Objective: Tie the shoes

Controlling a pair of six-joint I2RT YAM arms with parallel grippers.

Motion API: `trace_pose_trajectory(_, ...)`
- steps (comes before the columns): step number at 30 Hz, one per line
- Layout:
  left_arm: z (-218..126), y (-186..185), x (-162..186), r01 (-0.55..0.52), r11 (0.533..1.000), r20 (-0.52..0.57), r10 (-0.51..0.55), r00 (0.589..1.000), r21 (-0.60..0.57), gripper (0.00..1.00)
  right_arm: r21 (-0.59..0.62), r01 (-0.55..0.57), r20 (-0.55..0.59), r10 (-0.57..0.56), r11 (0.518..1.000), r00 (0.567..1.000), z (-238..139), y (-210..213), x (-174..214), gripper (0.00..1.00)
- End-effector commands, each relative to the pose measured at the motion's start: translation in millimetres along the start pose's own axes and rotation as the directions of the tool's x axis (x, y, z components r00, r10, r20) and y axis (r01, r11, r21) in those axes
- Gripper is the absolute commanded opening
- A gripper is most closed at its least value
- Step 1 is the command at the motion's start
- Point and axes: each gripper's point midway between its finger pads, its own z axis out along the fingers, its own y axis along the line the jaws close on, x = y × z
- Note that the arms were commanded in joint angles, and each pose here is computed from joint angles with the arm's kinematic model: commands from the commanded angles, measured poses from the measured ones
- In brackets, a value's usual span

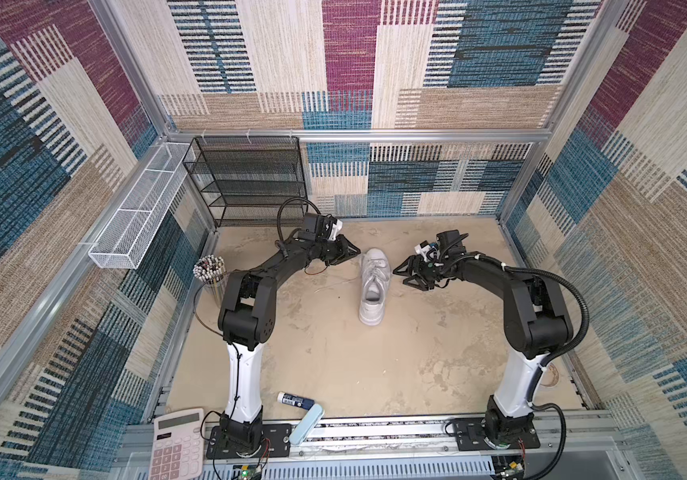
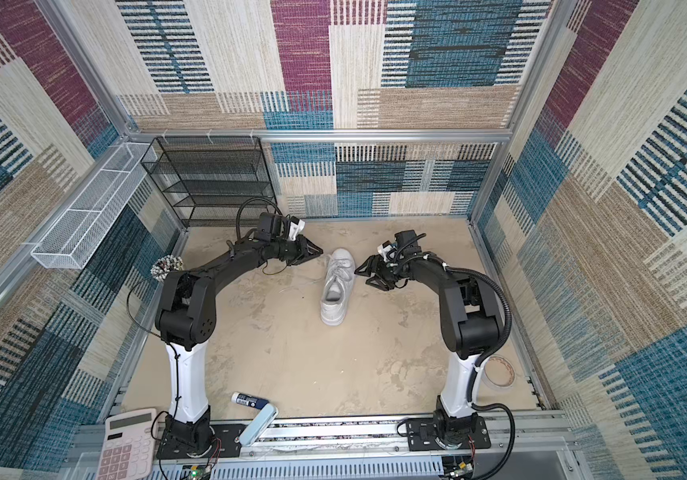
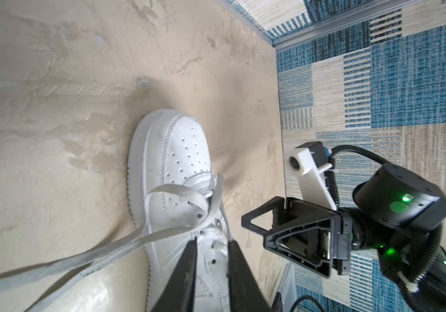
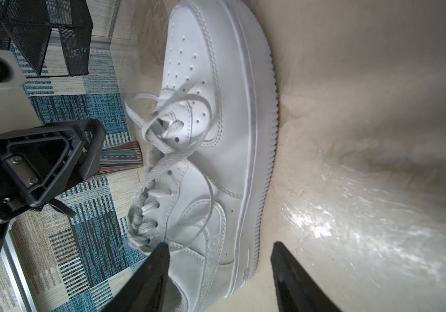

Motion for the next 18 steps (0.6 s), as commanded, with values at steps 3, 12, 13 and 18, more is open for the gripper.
trace_pose_trajectory(3, 9.6, 24.3, 7.7, -0.062, 0.997, -0.022, 0.060, 0.998, -0.051, 0.25, -0.008, 0.011, 0.003, -0.011, 1.000, 1.000, -9.4, 3.0, -0.5, 0.63)
trace_pose_trajectory(12, 22.5, 41.0, 6.0, -0.094, 0.993, -0.025, 0.092, 0.995, -0.077, 0.31, 0.004, 0.006, 0.001, -0.006, 1.000, 1.000, -16.0, -0.9, -0.2, 0.63)
trace_pose_trajectory(13, 24.8, 41.5, 6.2, -0.091, 0.993, -0.029, 0.089, 0.996, -0.072, 0.31, 0.006, 0.006, 0.001, -0.006, 1.000, 1.000, -16.4, -1.9, 0.1, 0.63)
trace_pose_trajectory(18, 32.4, 45.0, 3.9, -0.084, 0.995, -0.025, 0.083, 0.996, -0.057, 0.30, 0.008, 0.001, -0.003, -0.001, 1.000, 1.000, -17.5, -2.8, 2.2, 0.63)
